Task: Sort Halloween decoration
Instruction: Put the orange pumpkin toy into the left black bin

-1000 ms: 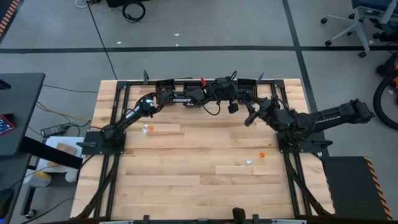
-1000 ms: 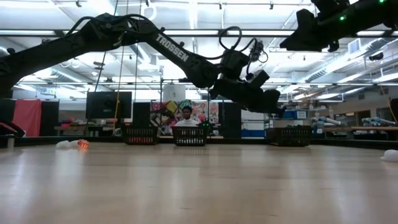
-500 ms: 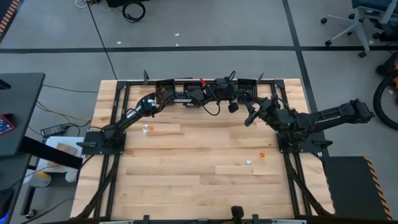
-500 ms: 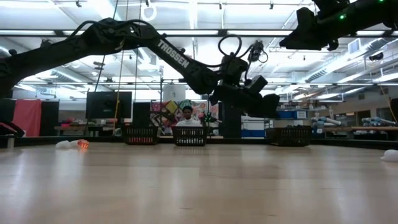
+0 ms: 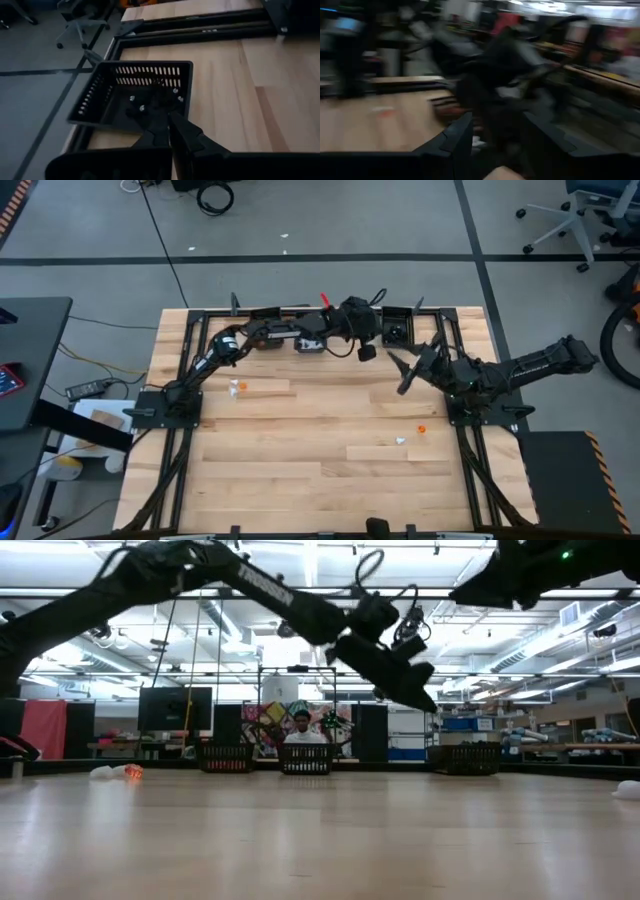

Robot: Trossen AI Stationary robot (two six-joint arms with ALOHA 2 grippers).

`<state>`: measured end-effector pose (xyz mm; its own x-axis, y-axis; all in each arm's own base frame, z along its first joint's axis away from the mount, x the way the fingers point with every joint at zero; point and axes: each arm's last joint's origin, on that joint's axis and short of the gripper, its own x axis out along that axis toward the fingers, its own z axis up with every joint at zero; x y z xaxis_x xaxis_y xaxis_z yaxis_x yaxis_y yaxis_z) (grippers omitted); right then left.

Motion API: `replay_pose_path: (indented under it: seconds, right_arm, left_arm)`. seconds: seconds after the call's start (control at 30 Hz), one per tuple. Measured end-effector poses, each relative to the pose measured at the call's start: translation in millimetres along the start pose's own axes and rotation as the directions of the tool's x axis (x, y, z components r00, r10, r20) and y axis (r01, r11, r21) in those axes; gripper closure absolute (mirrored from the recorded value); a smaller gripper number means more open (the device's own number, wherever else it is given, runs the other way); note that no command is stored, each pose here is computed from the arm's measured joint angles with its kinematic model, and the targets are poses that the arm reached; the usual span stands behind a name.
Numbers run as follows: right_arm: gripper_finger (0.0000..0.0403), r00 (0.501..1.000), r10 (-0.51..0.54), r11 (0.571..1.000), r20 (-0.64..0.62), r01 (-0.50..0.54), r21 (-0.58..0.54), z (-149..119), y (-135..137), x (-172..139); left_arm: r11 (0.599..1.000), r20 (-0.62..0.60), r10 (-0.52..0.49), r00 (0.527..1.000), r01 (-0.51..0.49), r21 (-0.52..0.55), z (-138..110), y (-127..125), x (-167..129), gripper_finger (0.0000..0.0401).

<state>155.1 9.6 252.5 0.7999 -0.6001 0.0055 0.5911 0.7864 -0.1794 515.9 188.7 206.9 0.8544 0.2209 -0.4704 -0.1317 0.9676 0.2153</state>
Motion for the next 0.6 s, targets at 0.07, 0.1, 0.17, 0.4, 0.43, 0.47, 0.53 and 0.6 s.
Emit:
replay_pose_path:
  seconds: [0.07,0.1,0.17,0.4,0.43,0.47,0.53,0.6]
  right_arm:
    - [0.0231,0.996,0.091,0.996,0.010,-0.090,-0.009,0,3,-2]
    - [0.0231,0.991,0.136,0.991,0.013,-0.135,-0.017,0,4,-3]
    - [0.0231,0.978,0.208,0.978,0.012,-0.208,-0.032,-1,7,-3]
    - [0.0231,0.932,0.356,0.934,-0.068,-0.357,-0.001,-12,11,-5]
    - [0.0231,0.916,0.391,0.920,-0.094,-0.391,0.018,-15,12,-5]
    - [0.0231,0.898,0.421,0.907,-0.125,-0.420,0.041,-18,14,-5]
    - [0.0231,0.861,0.467,0.884,-0.200,-0.456,0.099,-27,16,-3]
    - [0.0231,0.820,0.500,0.866,-0.278,-0.470,0.170,-36,20,-1]
  left_arm:
    - [1.000,-0.042,0.003,0.999,-0.001,0.031,8,1,-13,0.0401]
    - [0.999,-0.057,0.003,0.998,-0.001,0.044,12,2,-20,0.0401]
    - [0.998,-0.062,0.011,0.998,-0.007,0.068,23,2,-32,0.0401]
    - [0.993,-0.092,0.007,0.996,0.004,0.115,9,-19,-73,0.0401]
    - [0.993,-0.079,0.010,0.997,0.000,0.117,5,-22,-82,0.0401]
    - [0.993,-0.064,0.013,0.998,-0.005,0.121,1,-27,-92,0.0401]
    - [0.991,-0.029,0.024,0.999,-0.020,0.131,-4,-37,-113,0.0401]
    - [0.988,-0.023,0.024,0.999,-0.020,0.152,-13,-49,-131,0.0401]
